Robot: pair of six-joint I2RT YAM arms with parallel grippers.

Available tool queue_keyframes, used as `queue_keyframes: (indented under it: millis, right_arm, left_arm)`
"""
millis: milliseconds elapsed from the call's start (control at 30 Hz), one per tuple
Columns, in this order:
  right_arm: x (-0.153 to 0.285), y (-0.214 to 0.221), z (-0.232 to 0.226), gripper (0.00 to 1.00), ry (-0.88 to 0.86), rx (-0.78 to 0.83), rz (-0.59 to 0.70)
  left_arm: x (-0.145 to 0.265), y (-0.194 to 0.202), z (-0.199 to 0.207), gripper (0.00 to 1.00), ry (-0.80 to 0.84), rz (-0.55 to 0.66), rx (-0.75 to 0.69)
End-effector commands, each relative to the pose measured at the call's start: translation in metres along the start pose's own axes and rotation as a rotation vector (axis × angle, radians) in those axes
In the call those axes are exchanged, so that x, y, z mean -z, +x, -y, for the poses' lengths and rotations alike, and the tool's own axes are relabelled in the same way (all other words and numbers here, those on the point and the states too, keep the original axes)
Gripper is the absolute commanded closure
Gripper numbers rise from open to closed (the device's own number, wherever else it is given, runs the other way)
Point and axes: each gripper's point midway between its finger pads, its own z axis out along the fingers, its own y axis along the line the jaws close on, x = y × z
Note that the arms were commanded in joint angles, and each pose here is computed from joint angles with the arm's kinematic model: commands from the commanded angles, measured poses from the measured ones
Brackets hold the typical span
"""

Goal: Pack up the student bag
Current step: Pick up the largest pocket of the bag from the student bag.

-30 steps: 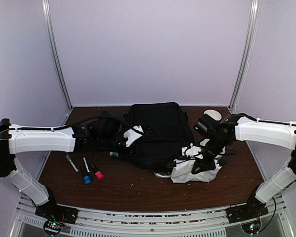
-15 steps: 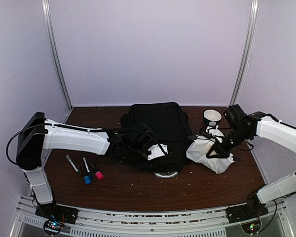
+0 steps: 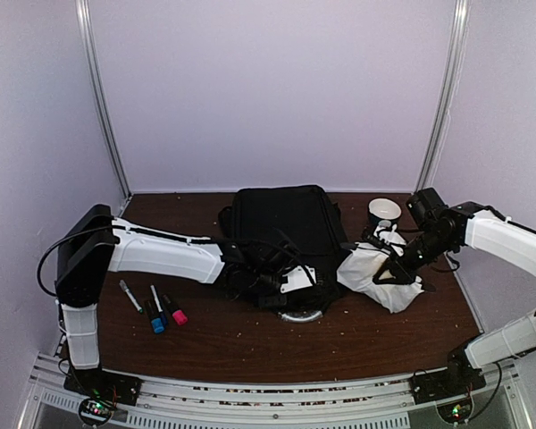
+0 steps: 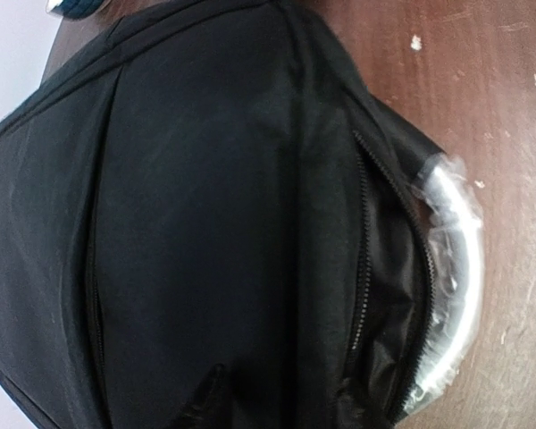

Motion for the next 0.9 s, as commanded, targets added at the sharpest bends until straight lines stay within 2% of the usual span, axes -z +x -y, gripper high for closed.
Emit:
queue_keyframes:
  millis: [0, 67, 167, 300, 633, 867]
  right_arm:
    - [0.011, -0.015, -0.001, 0.82, 0.009, 0.019, 0.076]
    - [0.012, -0.015, -0.002, 0.82, 0.009, 0.021, 0.079]
    - [0.019, -0.02, -0.008, 0.82, -0.002, 0.044, 0.098]
    - [0.038, -0.037, -0.015, 0.82, -0.01, 0.085, 0.145]
    - [0.073, -0.089, -0.05, 0.82, -0.026, 0.27, 0.176]
    - [0.06, -0.117, -0.084, 0.83, 0.029, 0.503, 0.097]
  left_arm:
    - [-0.002, -0.009, -0.015, 0.74, -0.065, -0.002, 0.003]
    - [-0.001, -0.01, -0.022, 0.84, -0.092, -0.009, 0.023]
    - [0.007, -0.017, -0.031, 0.9, -0.117, 0.007, 0.044]
    - [0.029, -0.036, -0.047, 0.99, -0.102, 0.1, 0.128]
    - [0.086, -0.071, -0.122, 1.0, -0.105, 0.353, 0.351]
    - [0.116, -0.089, -0.168, 1.0, -0.084, 0.552, 0.465]
